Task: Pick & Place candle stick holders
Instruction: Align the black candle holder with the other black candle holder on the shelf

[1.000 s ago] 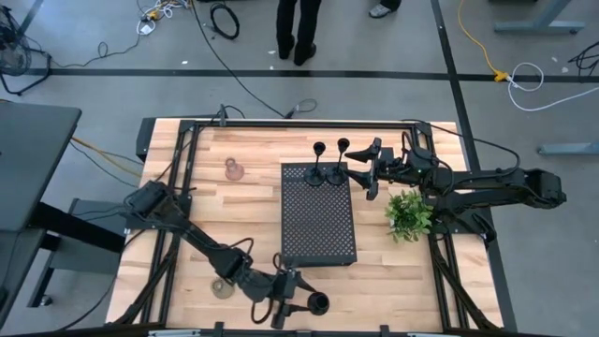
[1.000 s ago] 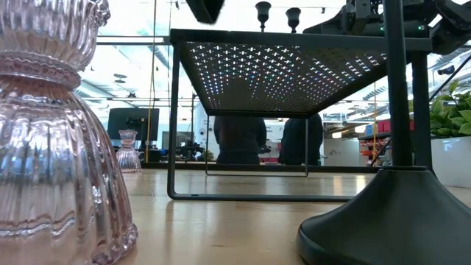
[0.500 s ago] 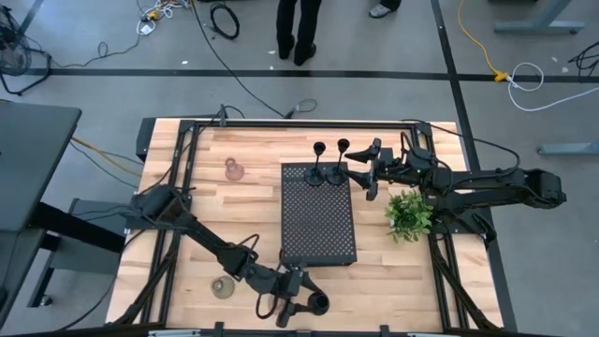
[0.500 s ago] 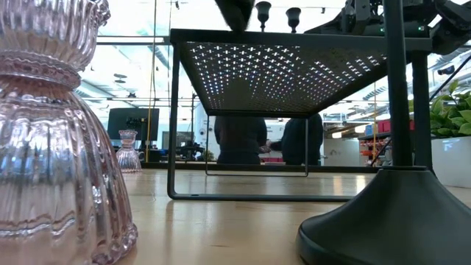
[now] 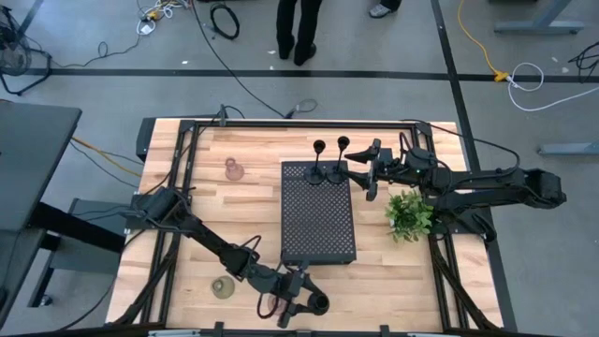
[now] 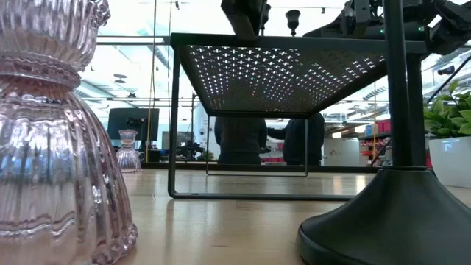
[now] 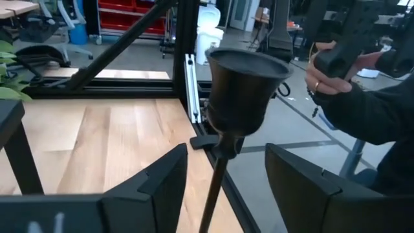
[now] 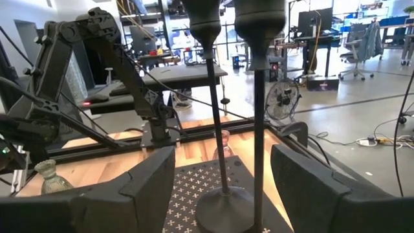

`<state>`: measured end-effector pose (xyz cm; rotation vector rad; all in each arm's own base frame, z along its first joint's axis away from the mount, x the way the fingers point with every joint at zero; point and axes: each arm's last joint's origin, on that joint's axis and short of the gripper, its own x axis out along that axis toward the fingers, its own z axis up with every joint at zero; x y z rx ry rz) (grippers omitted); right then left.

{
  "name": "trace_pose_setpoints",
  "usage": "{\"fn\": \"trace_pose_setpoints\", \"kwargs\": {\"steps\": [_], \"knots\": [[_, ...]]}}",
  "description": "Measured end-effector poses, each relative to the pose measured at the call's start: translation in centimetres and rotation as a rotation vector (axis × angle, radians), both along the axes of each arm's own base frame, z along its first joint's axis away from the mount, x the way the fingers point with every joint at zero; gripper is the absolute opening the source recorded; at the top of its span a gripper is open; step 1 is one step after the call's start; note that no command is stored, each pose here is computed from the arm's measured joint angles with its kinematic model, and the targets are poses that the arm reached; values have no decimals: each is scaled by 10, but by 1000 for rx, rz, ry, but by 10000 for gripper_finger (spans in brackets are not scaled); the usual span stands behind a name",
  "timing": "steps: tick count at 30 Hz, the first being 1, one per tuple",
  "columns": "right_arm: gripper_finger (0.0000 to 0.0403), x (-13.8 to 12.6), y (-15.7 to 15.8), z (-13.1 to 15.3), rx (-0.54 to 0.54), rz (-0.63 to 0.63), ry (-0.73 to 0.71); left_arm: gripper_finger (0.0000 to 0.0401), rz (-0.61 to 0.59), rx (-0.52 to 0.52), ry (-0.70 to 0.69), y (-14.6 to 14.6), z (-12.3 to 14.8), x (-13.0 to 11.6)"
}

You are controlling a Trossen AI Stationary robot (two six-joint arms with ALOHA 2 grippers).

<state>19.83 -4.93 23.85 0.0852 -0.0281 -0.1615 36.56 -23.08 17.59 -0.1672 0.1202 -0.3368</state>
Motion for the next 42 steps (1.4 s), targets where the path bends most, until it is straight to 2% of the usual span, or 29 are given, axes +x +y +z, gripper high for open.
{"fn": "trace_pose_setpoints", "kwargs": {"steps": [5, 18, 31, 42], "knots": [[256, 0, 0, 0, 0, 0, 2, 164, 0, 0, 0, 0, 0, 0], [256, 0, 0, -3, 6, 0, 27, 16, 0, -1, -4, 0, 1, 0], [256, 0, 0, -3, 6, 0, 27, 10, 28, -2, -26, 0, 3, 0], [256, 0, 0, -3, 7, 0, 28, 10, 15, -51, -106, -3, 24, 6]]}}
